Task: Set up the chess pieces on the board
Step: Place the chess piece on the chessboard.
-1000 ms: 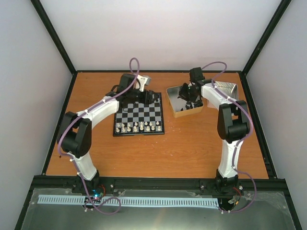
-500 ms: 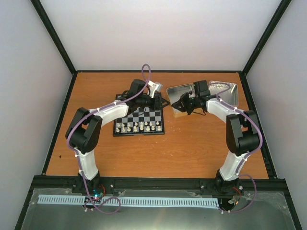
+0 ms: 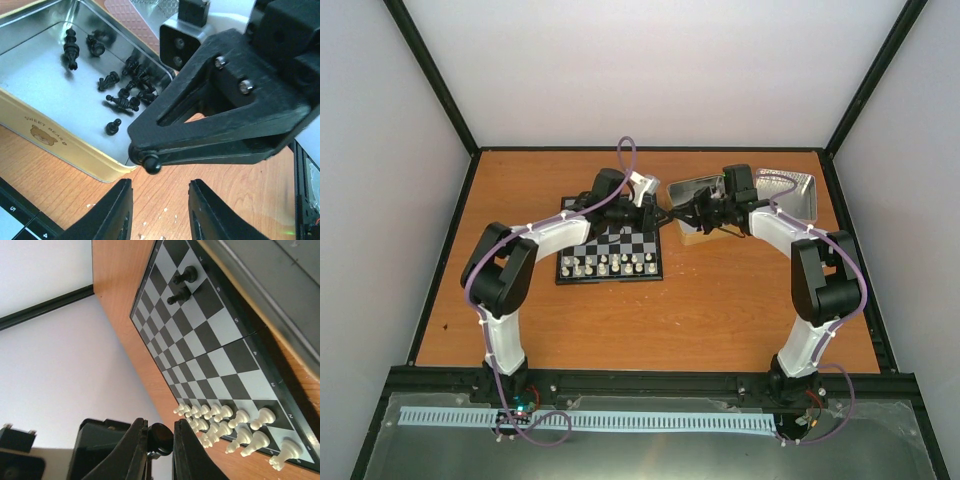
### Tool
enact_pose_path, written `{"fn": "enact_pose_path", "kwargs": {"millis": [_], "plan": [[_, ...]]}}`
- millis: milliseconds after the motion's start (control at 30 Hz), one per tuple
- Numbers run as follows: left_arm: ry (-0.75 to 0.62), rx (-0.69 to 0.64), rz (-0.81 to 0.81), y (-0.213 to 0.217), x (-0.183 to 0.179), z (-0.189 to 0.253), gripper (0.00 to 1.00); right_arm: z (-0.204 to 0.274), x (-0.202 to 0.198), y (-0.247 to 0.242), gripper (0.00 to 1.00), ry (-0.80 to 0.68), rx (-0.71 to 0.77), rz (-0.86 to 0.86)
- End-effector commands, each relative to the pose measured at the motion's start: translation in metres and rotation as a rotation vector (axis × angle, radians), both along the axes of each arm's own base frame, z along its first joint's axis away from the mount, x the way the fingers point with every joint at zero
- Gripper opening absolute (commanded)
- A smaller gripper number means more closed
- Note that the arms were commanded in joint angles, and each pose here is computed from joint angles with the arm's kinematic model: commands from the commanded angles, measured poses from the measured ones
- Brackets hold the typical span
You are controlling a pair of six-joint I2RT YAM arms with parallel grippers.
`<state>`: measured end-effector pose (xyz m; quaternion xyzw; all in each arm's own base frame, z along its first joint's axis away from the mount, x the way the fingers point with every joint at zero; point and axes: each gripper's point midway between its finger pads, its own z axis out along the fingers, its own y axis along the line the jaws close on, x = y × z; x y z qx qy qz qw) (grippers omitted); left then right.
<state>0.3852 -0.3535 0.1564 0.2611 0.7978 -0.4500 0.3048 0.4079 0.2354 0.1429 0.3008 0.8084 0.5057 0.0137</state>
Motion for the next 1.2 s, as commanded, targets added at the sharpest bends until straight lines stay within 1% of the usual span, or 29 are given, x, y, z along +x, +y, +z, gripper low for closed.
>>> {"fn": "enact_pose_path", "kwargs": {"millis": [0, 267, 533, 767, 933, 1100, 1167], "plan": [[-0.031, -0.006, -0.010, -0.009, 0.007, 0.003, 0.30, 0.020, 0.001, 0.010, 0.12, -0.020, 0.045, 0.023], [-0.054, -0.002, 0.015, -0.010, 0.016, 0.009, 0.30, 0.015, -0.001, 0.014, 0.12, -0.011, 0.027, 0.048], [-0.097, -0.028, 0.016, -0.008, 0.014, 0.023, 0.30, 0.007, -0.002, 0.013, 0.11, 0.000, 0.011, 0.053], [-0.102, -0.039, 0.002, -0.009, 0.010, 0.025, 0.20, 0.005, -0.003, 0.014, 0.11, 0.001, 0.004, 0.057], [-0.103, -0.038, 0.001, -0.008, 0.009, 0.023, 0.19, 0.004, -0.004, 0.015, 0.11, -0.001, 0.007, 0.061], [-0.119, -0.034, 0.009, -0.007, 0.011, 0.025, 0.06, 0.003, -0.006, 0.016, 0.11, -0.001, 0.002, 0.069], [-0.126, -0.031, 0.014, -0.006, 0.011, 0.025, 0.03, 0.000, -0.007, 0.015, 0.11, 0.006, -0.001, 0.070]]}}
